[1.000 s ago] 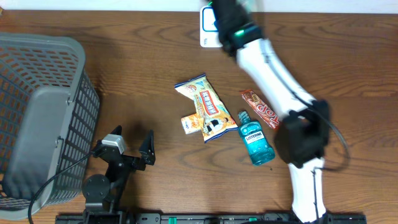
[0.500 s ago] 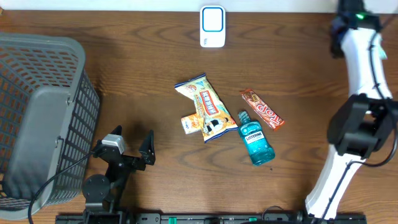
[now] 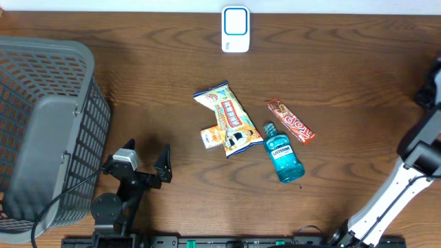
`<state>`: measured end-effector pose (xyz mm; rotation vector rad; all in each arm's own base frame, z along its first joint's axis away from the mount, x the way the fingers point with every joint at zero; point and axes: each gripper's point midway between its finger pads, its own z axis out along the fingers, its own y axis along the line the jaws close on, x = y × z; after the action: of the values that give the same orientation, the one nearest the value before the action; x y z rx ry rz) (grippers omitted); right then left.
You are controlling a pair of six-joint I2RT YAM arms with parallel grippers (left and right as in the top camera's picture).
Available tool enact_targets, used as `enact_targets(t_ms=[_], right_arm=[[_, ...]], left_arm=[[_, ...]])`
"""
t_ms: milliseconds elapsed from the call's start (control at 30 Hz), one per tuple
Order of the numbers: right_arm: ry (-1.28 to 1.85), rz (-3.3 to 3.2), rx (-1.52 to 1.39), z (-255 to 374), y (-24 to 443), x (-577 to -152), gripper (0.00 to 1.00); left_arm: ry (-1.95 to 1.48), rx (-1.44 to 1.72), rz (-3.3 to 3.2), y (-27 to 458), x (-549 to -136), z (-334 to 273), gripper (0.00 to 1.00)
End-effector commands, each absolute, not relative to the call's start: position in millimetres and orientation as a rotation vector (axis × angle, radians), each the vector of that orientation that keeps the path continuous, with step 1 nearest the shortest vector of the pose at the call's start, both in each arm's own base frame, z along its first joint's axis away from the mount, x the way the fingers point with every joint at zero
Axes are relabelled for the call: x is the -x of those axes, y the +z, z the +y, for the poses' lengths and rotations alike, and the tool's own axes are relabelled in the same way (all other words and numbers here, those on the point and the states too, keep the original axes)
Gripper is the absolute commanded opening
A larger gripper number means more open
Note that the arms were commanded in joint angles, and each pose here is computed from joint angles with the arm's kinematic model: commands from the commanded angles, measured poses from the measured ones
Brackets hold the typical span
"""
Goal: Scan the item barcode
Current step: 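Move the wipes pack to the right table edge and release it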
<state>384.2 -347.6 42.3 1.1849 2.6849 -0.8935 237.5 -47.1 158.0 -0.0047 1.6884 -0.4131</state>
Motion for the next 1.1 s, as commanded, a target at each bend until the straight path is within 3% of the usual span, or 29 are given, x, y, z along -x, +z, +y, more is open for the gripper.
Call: enact_targets(t_ms=[0, 67, 100, 200, 533, 700, 833, 900, 1000, 1067], right_arm=[[-0.875, 2.501, -1.306, -366.2, 102.2, -372.6, 0.41], [-0.790, 2.477, -1.309, -362.6, 117.7, -374.4, 0.70], [-0.732, 2.466, -1.299, -357.5, 127.6, -377.6, 0.80], [-0.571, 2.429, -1.242, -335.3, 160.2, -391.9, 0.99], [-0.290, 2.275, -0.830, -184.3, 309.2, -427.4, 0.99], [-0.269, 2.326, -0.642, -109.7, 325.4, -427.1, 0.99], [-0.256, 2.394, -0.538, -76.3, 312.6, -433.3, 0.99], [-0.269, 2.443, -0.519, -73.2, 297.8, -434.3, 0.86], [-0.335, 2.522, -0.514, -82.5, 264.2, -438.4, 0.26], [-0.418, 2.569, -0.550, -98.6, 235.4, -439.3, 0.06]], left_arm=[[-0.423, 0.008, 1.735, 142.6, -236.6, -48.8, 0.98], [-0.423, 0.008, 1.735, 142.6, -236.6, -48.8, 0.98], [-0.423, 0.008, 1.735, 142.6, -236.6, -48.8, 0.98], [-0.423, 0.008, 1.735, 142.6, -236.6, -48.8, 0.98], [-0.423, 0.008, 1.735, 142.6, -236.6, -48.8, 0.98], [-0.423, 0.008, 1.735, 142.5, -236.6, -48.8, 0.98], [-0.423, 0.008, 1.735, 142.6, -236.6, -48.8, 0.98], [-0.423, 0.008, 1.735, 142.6, -236.6, -48.8, 0.98], [-0.423, 0.008, 1.735, 142.5, -236.6, -48.8, 0.98], [-0.423, 0.008, 1.735, 142.6, -236.6, -48.8, 0.98]])
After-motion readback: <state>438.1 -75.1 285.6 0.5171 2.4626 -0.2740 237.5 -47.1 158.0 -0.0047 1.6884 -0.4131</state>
